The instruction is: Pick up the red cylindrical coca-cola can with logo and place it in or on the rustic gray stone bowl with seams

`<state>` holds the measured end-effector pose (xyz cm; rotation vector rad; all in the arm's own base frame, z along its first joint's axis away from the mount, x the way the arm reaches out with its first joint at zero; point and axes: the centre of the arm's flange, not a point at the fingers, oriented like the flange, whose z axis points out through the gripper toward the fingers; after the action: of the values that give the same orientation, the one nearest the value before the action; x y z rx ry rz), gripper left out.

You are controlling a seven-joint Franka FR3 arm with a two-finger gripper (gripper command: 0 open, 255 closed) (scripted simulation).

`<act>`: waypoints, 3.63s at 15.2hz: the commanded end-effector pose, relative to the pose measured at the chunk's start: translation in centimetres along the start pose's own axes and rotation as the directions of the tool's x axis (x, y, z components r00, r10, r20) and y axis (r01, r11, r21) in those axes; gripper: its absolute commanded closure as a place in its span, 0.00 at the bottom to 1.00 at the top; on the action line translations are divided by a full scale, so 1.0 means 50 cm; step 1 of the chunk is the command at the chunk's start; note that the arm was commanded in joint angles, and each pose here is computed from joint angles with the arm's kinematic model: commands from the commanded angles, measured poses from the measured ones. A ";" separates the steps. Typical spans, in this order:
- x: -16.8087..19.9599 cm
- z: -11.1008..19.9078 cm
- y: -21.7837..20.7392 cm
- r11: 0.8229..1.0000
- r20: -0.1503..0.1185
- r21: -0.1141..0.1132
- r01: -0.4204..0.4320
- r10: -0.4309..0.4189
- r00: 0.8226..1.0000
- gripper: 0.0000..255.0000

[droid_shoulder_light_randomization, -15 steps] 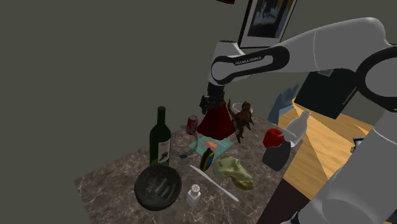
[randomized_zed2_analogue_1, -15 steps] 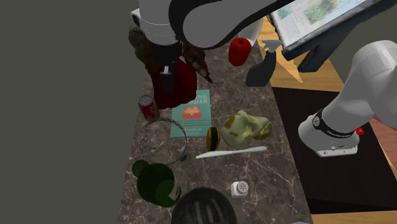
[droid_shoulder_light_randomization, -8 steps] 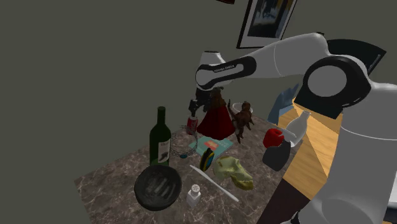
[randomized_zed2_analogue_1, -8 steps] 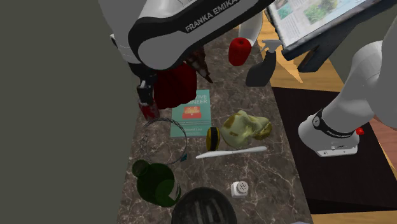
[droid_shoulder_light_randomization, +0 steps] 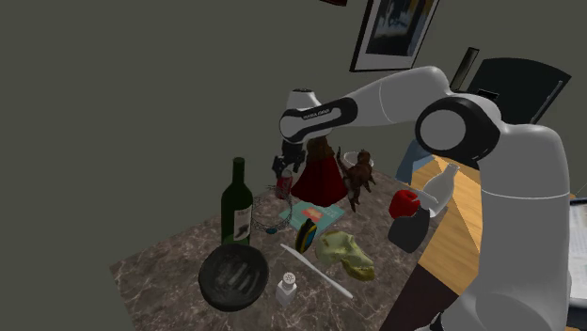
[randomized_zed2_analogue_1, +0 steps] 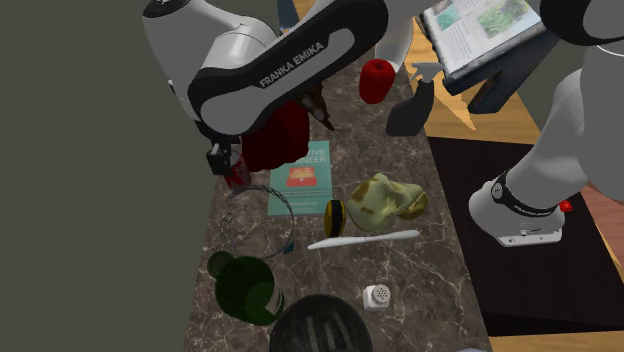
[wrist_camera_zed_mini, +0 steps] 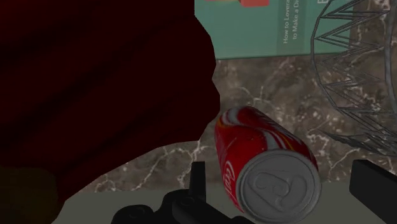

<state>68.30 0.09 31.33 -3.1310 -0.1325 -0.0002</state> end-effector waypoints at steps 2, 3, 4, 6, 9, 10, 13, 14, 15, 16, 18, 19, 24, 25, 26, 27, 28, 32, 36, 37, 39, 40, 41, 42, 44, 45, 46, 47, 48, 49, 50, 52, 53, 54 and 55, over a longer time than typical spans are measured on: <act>0.002 0.038 0.001 1.000 0.000 0.000 0.000 0.000 1.000 0.00; 0.002 0.038 0.001 1.000 0.000 0.000 0.000 0.000 1.000 0.00; 0.002 0.038 0.001 1.000 0.000 0.000 0.000 0.000 1.000 0.00; 0.002 0.038 0.001 1.000 0.000 0.000 0.000 0.000 1.000 0.00; 0.002 0.038 0.001 1.000 0.000 0.000 0.000 0.000 1.000 0.00; 0.002 0.038 0.001 1.000 0.000 0.000 0.000 0.000 1.000 0.00; 0.002 0.038 0.001 1.000 0.000 0.000 0.000 0.000 1.000 1.00; 0.001 0.038 0.001 1.000 0.000 0.000 0.000 0.000 1.000 1.00; 0.001 0.038 0.001 1.000 0.000 0.000 0.000 0.000 1.000 1.00; 0.001 0.038 0.001 1.000 0.000 0.000 0.000 0.000 1.000 1.00; 0.001 0.037 0.001 1.000 0.000 0.000 0.000 0.000 1.000 1.00; 0.001 0.037 0.001 1.000 0.000 0.000 0.000 0.000 1.000 1.00; 0.001 -0.005 0.001 1.000 0.000 0.000 0.000 0.000 1.000 1.00; 0.002 -0.015 0.000 1.000 0.000 0.000 0.000 0.000 1.000 1.00; 0.002 -0.026 0.000 1.000 0.000 0.000 0.000 0.000 1.000 1.00; 0.002 -0.036 0.000 1.000 0.000 0.000 0.000 0.000 1.000 1.00; 0.002 -0.047 0.000 1.000 0.000 0.000 0.000 0.000 1.000 1.00; 0.002 -0.089 0.000 1.000 0.000 0.000 0.000 0.000 1.000 1.00; 0.002 -0.131 0.000 1.000 0.000 0.000 0.000 0.000 1.000 1.00; 0.002 -0.142 0.000 1.000 0.000 0.000 0.000 0.000 1.000 1.00; 0.002 -0.163 -0.001 1.000 0.000 0.000 0.000 0.000 1.000 1.00; 0.002 -0.174 -0.001 1.000 0.000 0.000 0.000 0.000 1.000 1.00; 0.002 -0.184 -0.001 1.000 0.000 0.000 0.000 0.000 1.000 1.00; 0.002 -0.195 -0.001 1.000 0.000 0.000 0.000 0.000 1.000 1.00; 0.002 -0.216 -0.001 1.000 0.000 0.000 0.000 0.000 1.000 1.00; 0.002 -0.226 -0.001 1.000 0.000 0.000 0.000 0.000 1.000 1.00; 0.002 -0.237 -0.001 1.000 0.000 0.000 0.000 0.000 1.000 1.00; 0.002 -0.247 -0.001 1.000 0.000 0.000 0.000 0.000 1.000 1.00; 0.002 -0.258 -0.001 1.000 0.000 0.000 0.000 0.000 1.000 1.00; 0.002 -0.262 -0.001 1.000 0.000 0.000 0.000 0.000 1.000 1.00; -0.011 -0.265 -0.024 1.000 0.000 0.000 0.000 0.000 1.000 1.00; -0.038 -0.269 -0.070 1.000 0.000 0.000 0.000 0.000 1.000 1.00; -0.051 -0.271 -0.093 1.000 0.000 0.000 0.000 0.000 1.000 1.00; -0.064 -0.273 -0.115 1.000 0.000 0.000 0.000 0.000 1.000 1.00; -0.077 -0.275 -0.138 1.000 0.000 0.000 0.000 0.000 1.000 1.00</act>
<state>64.50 5.76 45.09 -3.1306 -0.1344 0.0004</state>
